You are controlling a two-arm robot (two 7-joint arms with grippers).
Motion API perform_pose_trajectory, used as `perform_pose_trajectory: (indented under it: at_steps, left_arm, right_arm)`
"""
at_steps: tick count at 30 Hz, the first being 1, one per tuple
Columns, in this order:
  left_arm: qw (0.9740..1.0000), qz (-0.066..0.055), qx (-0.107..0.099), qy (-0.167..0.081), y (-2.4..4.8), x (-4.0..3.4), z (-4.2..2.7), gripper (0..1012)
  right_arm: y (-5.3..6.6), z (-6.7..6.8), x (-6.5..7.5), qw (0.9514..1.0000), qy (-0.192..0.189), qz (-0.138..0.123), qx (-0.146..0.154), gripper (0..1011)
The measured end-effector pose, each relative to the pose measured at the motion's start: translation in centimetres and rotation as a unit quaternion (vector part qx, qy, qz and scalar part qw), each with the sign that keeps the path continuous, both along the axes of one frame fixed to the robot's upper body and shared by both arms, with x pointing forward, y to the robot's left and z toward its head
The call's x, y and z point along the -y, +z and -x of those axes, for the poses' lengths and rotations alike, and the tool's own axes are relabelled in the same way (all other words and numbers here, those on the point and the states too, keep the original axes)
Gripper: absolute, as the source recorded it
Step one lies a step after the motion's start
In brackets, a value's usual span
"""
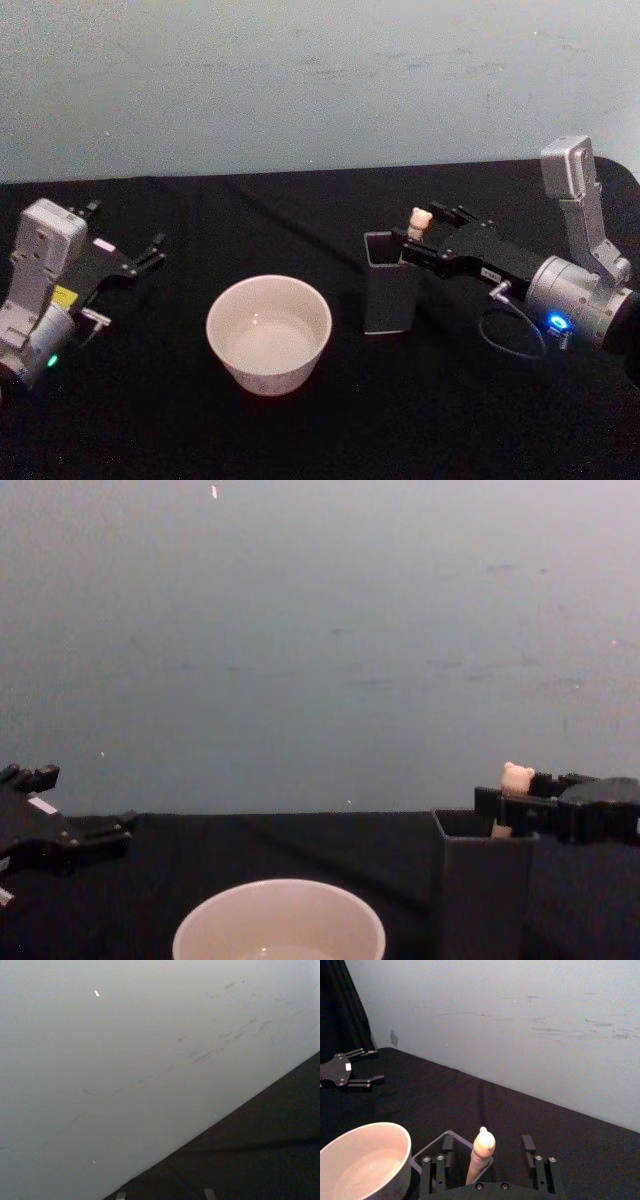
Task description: Pick up the stirring spoon with one hand, stir inside the cup, then place it back in its original position.
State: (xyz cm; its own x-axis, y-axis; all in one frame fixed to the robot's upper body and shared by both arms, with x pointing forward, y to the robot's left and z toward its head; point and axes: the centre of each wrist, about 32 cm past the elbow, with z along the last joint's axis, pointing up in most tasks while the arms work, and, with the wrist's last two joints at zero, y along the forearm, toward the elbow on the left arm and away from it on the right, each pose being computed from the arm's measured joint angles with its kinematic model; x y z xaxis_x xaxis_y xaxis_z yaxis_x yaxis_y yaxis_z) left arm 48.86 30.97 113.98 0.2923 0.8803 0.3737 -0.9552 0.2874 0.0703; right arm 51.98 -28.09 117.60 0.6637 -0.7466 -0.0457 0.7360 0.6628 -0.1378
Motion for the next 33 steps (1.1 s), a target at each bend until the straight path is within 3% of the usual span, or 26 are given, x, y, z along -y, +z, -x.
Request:
perform_pose_trajectory:
  at_steps: [21, 33]
  left_arm:
    - [1.0, 0.0, 0.0, 0.0, 0.0, 0.0, 0.0, 1001]
    - [1.0, 0.0, 0.0, 0.0, 0.0, 0.0, 0.0, 1001]
  right_arm:
    - [0.0, 0.0, 0.0, 1.0, 0.0, -0.001, 0.0, 236]
    - [0.0, 0.0, 0.0, 1.0, 0.0, -0.001, 0.0, 223]
